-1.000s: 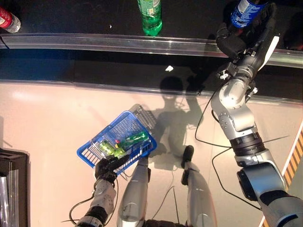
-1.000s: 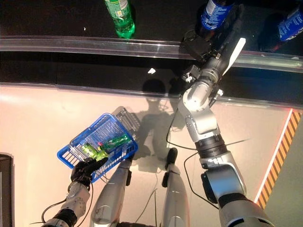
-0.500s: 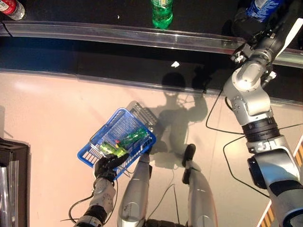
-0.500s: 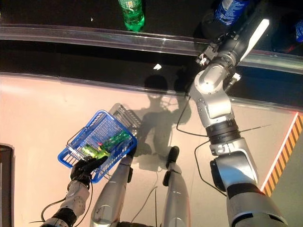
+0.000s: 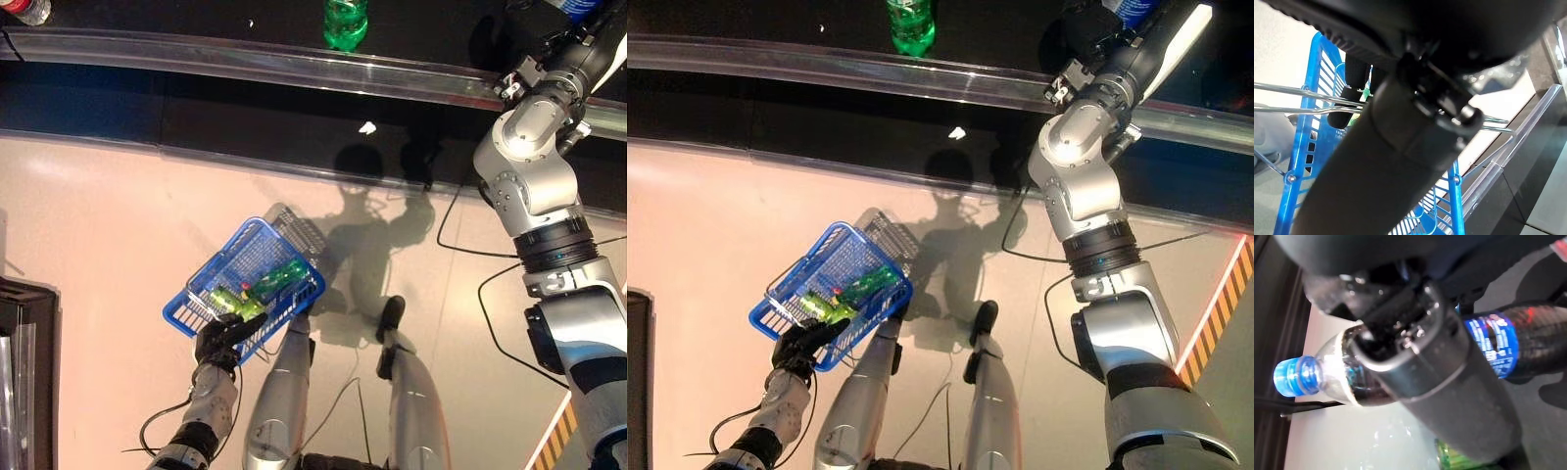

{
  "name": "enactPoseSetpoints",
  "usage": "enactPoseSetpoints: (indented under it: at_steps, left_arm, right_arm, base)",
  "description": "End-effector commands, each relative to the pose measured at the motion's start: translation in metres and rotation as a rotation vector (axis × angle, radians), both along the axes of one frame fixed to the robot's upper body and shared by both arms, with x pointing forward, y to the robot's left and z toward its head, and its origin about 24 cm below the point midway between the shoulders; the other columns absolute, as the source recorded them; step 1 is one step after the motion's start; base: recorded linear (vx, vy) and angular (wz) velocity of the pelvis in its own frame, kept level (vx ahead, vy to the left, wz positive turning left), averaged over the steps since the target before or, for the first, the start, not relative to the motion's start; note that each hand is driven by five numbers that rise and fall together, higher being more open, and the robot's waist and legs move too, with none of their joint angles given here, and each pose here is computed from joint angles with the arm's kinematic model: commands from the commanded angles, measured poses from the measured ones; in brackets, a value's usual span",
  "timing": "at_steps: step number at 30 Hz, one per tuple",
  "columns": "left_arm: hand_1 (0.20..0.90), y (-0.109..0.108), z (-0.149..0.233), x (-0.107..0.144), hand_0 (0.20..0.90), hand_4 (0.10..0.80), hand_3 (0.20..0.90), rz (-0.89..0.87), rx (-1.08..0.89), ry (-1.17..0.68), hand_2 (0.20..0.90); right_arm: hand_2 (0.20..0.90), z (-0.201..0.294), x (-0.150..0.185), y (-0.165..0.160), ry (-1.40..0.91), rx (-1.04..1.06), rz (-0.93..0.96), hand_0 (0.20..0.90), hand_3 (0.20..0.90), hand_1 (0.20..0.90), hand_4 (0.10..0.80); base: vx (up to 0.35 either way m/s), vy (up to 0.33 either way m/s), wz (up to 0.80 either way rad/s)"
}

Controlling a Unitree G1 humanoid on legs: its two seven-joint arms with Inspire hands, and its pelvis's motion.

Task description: Pick up the drink and place into the basket.

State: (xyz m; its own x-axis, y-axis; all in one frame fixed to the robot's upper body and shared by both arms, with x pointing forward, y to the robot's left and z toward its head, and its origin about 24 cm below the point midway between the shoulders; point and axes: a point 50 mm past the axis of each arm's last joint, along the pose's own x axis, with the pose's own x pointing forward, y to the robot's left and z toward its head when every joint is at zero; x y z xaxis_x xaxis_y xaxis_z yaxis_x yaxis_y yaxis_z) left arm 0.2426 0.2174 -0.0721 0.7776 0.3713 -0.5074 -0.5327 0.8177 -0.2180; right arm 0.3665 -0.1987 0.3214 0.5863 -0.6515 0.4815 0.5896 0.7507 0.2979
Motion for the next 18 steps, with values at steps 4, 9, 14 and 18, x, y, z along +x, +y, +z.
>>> enactPoseSetpoints:
  at_steps: [4,9,14,18]
  left_arm:
    - [0.3,0.032,-0.005,-0.034,0.3,0.1,0.2,0.054,0.088,0.012,0.3]
    - [0.3,0.034,-0.003,-0.033,0.3,0.1,0.2,0.058,0.086,-0.008,0.3]
    - [0.3,0.034,0.0,-0.032,0.3,0.1,0.2,0.058,0.082,-0.038,0.3]
    - [0.3,0.034,0.005,-0.027,0.3,0.1,0.2,0.055,0.071,-0.079,0.3]
  right_arm:
    - [0.3,0.074,-0.034,-0.016,-0.297,-0.049,-0.072,0.3,0.2,0.3,0.1]
    - [0.3,0.072,-0.029,-0.022,-0.282,-0.051,-0.088,0.3,0.2,0.3,0.1]
    - [0.3,0.072,-0.028,-0.026,-0.283,-0.046,-0.093,0.3,0.2,0.3,0.1]
    - [0.3,0.074,-0.029,-0.027,-0.3,-0.064,-0.095,0.3,0.2,0.3,0.1]
  base:
    - [0.0,0.0,0.0]
    - [0.0,0.0,0.0]
    - [0.0,0.0,0.0]
    - [-0.031,-0.011,0.01]
